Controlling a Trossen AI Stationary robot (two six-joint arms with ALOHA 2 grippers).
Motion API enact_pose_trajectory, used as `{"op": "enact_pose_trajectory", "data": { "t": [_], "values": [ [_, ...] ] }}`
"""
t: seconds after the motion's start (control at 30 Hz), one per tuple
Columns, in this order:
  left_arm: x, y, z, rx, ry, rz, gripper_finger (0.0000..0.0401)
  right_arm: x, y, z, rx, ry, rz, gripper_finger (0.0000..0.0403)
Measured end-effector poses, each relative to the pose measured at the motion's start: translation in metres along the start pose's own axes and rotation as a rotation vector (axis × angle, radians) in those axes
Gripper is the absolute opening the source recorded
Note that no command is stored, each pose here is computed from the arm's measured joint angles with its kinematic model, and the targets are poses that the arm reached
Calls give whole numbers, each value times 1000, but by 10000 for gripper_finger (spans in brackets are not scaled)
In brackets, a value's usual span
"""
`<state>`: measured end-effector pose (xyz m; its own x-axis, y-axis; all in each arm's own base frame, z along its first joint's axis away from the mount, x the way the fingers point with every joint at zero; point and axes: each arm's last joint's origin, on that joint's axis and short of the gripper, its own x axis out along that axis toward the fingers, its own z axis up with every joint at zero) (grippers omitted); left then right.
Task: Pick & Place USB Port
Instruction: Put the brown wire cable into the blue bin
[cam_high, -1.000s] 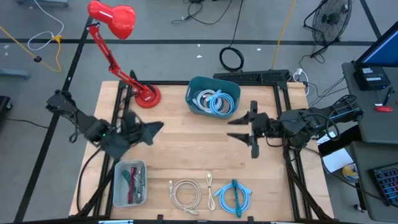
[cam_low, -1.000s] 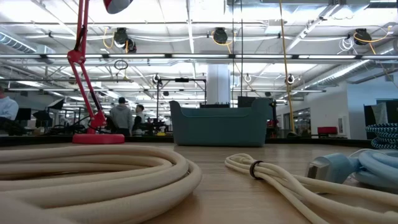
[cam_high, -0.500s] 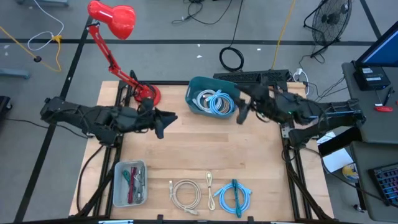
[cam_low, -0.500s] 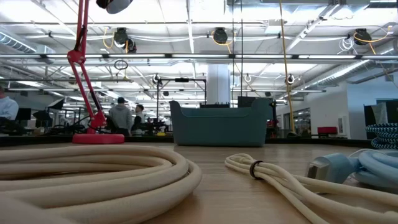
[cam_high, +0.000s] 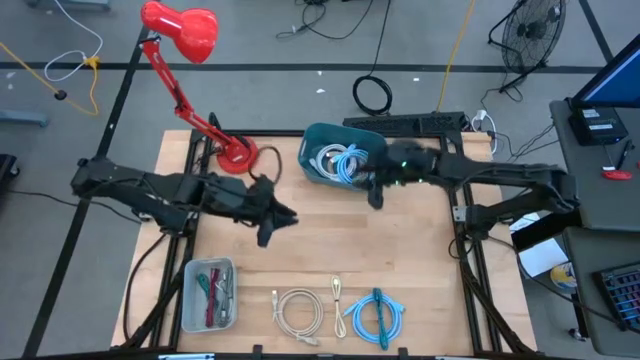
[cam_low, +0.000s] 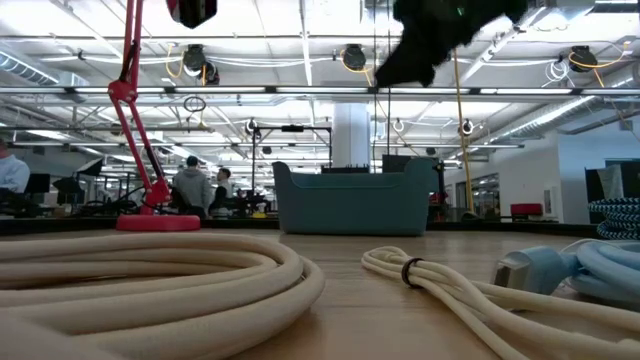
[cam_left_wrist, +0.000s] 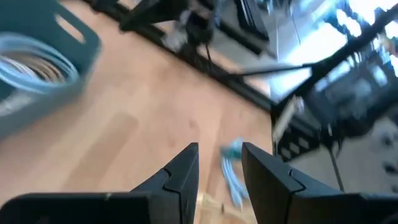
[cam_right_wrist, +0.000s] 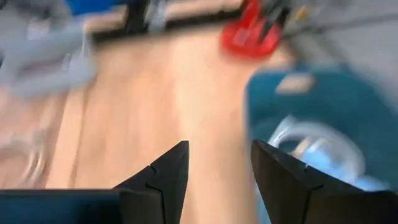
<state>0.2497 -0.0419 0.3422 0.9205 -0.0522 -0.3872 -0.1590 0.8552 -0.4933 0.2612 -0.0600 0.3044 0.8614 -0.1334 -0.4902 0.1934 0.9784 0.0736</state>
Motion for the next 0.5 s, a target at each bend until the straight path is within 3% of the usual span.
{"op": "enact_pose_trajectory", "data": {
  "t": [0.17,0.27,0.5],
  "values": [
    [19,-5,-18,6,143,-38,122,19,12,-53,90,182,163,167],
    [32,-10,-36,30,262,-46,122,23,24,-72,161,214,233,167],
    [59,-13,-90,89,578,58,122,23,46,-76,204,165,320,167]
  ]
}}
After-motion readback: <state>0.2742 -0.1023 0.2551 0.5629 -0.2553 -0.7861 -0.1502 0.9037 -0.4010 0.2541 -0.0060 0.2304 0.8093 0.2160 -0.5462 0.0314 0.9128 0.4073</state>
